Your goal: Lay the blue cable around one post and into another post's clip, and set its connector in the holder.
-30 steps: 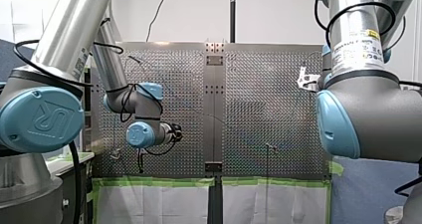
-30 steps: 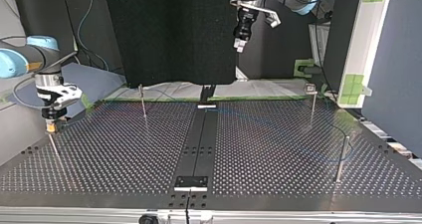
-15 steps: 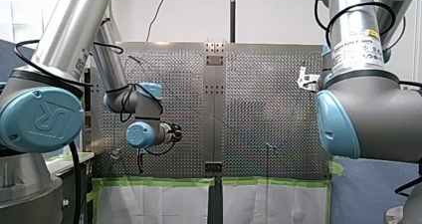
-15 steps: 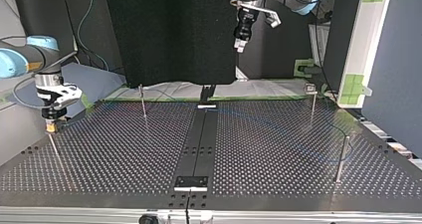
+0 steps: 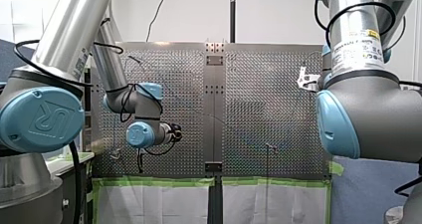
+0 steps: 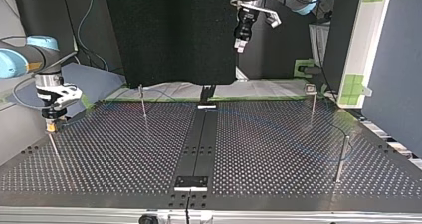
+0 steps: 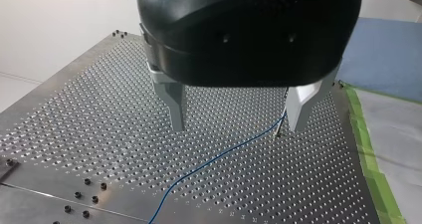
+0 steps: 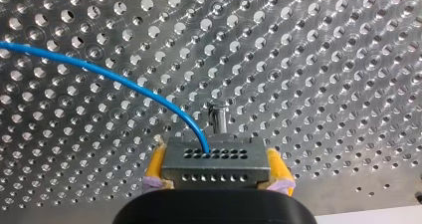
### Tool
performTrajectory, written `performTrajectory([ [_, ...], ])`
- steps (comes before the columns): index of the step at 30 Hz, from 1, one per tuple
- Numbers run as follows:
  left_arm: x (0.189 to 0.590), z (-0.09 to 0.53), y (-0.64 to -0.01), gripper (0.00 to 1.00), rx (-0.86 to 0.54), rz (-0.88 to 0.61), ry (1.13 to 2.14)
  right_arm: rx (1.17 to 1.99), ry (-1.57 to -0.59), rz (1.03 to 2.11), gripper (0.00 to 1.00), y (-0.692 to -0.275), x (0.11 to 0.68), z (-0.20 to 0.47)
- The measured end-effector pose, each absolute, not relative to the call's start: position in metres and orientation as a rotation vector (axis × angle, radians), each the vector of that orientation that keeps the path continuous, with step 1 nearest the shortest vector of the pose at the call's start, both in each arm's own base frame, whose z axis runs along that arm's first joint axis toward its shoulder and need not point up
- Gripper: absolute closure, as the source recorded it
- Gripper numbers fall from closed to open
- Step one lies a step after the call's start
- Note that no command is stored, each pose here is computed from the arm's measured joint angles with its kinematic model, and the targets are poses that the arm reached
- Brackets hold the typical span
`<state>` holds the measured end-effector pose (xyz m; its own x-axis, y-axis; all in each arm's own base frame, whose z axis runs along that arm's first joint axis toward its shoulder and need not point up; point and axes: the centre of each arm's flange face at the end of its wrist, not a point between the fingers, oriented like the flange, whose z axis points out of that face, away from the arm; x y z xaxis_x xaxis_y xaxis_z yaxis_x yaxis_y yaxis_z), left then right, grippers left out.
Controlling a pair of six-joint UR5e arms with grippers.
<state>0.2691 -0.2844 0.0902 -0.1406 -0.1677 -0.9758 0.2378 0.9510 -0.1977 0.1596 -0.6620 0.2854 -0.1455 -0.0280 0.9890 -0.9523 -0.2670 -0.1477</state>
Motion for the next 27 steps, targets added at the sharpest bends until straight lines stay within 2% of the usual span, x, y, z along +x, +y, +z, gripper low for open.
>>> performTrajectory([
  [10, 0.2691, 0.0902, -0.2844, 0.00, 0.054, -0.350, 1.676, 1.340, -1.184, 1.519, 1.00, -0.6620, 0.1596, 0.2854],
  [11, 0.2691, 0.0902, -0.2844, 0.00, 0.054, -0.350, 1.676, 1.340, -1.184, 1.519, 0.91, -0.6620, 0.1596, 0.2854],
  [12, 0.2690, 0.0902, -0.2845, 0.00, 0.055, -0.350, 1.676, 1.340, -1.184, 1.519, 0.91, -0.6621, 0.1596, 0.2854],
  [13, 0.2690, 0.0902, -0.2845, 0.00, 0.055, -0.351, 1.676, 1.340, -1.184, 1.519, 0.73, -0.6621, 0.1596, 0.2855],
  [14, 0.2691, 0.0902, -0.2845, 0.00, 0.054, -0.351, 1.676, 1.340, -1.184, 1.519, 0.62, -0.6621, 0.1597, 0.2854],
  [15, 0.2690, 0.0902, -0.2845, 0.00, 0.055, -0.351, 1.676, 1.340, -1.184, 1.519, 0.62, -0.6621, 0.1597, 0.2855],
  [16, 0.2689, 0.0901, -0.2844, 0.00, 0.055, -0.351, 1.676, 1.340, -1.184, 1.519, 0.45, -0.6621, 0.1596, 0.2854],
  [17, 0.2689, 0.0901, -0.2844, 0.00, 0.055, -0.351, 1.676, 1.340, -1.184, 1.519, 0.35, -0.6621, 0.1596, 0.2855],
  [18, 0.2689, 0.0901, -0.2844, 0.00, 0.055, -0.351, 1.676, 1.340, -1.184, 1.519, 0.35, -0.6621, 0.1597, 0.2854],
  [20, 0.2689, 0.0902, -0.2845, 0.00, 0.055, -0.351, 1.676, 1.340, -1.184, 1.519, 0.16, -0.6620, 0.1597, 0.2854],
  [21, 0.2690, 0.0901, -0.2844, 0.00, 0.055, -0.350, 1.676, 1.340, -1.184, 1.519, 0.16, -0.6620, 0.1596, 0.2854],
  [23, 0.2689, 0.0901, -0.2845, 0.00, 0.055, -0.351, 1.676, 1.340, -1.184, 1.519, 0.09, -0.6620, 0.1596, 0.2854],
  [27, 0.2681, 0.0894, -0.2841, 0.00, 0.058, -0.348, 1.684, 1.340, -1.184, 1.519, 0.09, -0.6620, 0.1596, 0.2854],
])
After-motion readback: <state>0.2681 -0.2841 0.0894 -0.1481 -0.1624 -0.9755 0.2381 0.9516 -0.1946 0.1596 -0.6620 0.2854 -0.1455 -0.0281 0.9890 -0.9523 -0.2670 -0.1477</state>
